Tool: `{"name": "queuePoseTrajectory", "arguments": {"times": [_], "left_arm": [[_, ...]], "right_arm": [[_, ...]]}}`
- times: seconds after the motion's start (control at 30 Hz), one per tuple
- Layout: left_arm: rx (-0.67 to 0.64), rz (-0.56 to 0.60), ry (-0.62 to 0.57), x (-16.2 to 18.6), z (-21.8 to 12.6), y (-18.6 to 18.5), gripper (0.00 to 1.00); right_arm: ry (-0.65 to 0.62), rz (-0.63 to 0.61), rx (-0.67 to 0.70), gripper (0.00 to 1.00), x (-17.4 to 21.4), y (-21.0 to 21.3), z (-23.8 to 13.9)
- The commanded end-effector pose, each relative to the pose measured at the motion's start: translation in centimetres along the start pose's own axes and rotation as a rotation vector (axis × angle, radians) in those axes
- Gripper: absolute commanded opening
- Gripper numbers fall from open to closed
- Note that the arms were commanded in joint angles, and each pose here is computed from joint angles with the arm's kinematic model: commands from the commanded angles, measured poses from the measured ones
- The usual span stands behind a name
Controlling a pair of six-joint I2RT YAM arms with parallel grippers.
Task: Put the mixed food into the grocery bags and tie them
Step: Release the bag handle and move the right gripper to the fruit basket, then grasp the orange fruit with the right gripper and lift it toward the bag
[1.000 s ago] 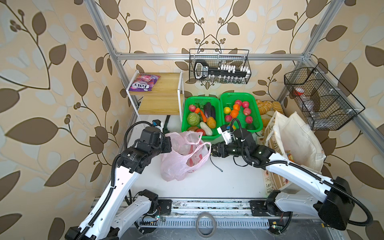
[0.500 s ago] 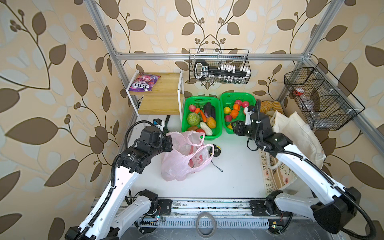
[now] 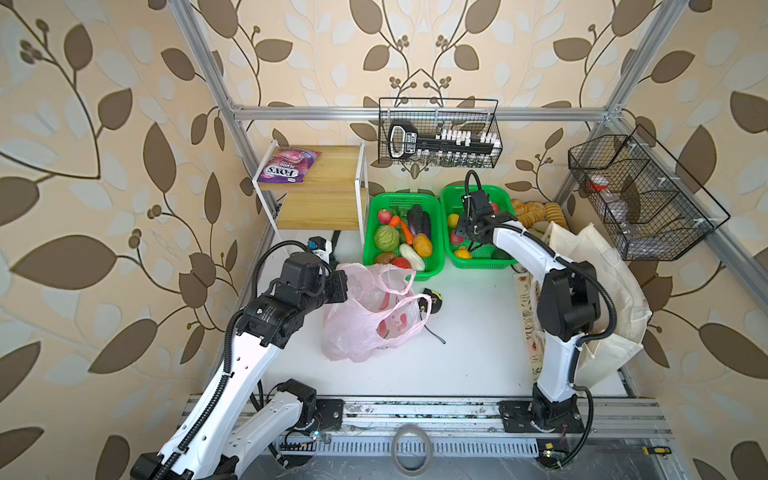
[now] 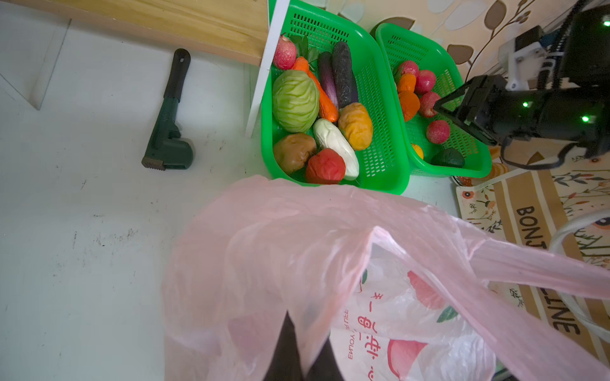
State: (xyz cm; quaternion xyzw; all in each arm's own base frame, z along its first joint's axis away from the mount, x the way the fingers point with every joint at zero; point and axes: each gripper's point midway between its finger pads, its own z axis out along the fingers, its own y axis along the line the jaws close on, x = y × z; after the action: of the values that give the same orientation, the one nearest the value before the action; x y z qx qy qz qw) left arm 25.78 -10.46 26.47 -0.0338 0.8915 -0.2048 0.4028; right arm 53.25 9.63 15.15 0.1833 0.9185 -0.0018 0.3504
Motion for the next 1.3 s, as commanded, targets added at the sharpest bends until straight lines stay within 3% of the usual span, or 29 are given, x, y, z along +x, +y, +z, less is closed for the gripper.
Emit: {"name": "queuePoseTrajectory", "arguments": {"times": [0.0,0.23,0.6,0.93,1.1,1.27], "left_arm": [[0.052,-0.001,-0.051,-0.9,-0.4,-0.8,0.00],[0.039,0.007,-0.051,-0.8,-0.2,-0.5,0.00],[0.029,0.012,-0.055,-1.0,-0.1,-0.4,0.00],[0.023,0.006,-0.058,-1.0,-0.3,-0.3,0.00],[0.023,0.005,-0.066,-1.2,-0.7,-0.3,0.00],[-0.012,-0.023,-0.050,-0.9,-0.6,0.3,0.00]], "right_arm": [[-0.008,0.080,0.015,0.64,-2.0,-0.2,2.1],[0.006,0.075,0.077,0.68,-3.5,-0.3,6.3],[0.086,0.064,0.061,0.70,-1.2,-1.2,10.6],[0.103,0.029,0.056,0.57,-0.9,-1.8,12.3],[0.049,-0.004,0.016,0.47,-2.9,-0.8,8.7],[-0.006,-0.077,-0.102,0.48,-3.8,1.8,1.6]]}}
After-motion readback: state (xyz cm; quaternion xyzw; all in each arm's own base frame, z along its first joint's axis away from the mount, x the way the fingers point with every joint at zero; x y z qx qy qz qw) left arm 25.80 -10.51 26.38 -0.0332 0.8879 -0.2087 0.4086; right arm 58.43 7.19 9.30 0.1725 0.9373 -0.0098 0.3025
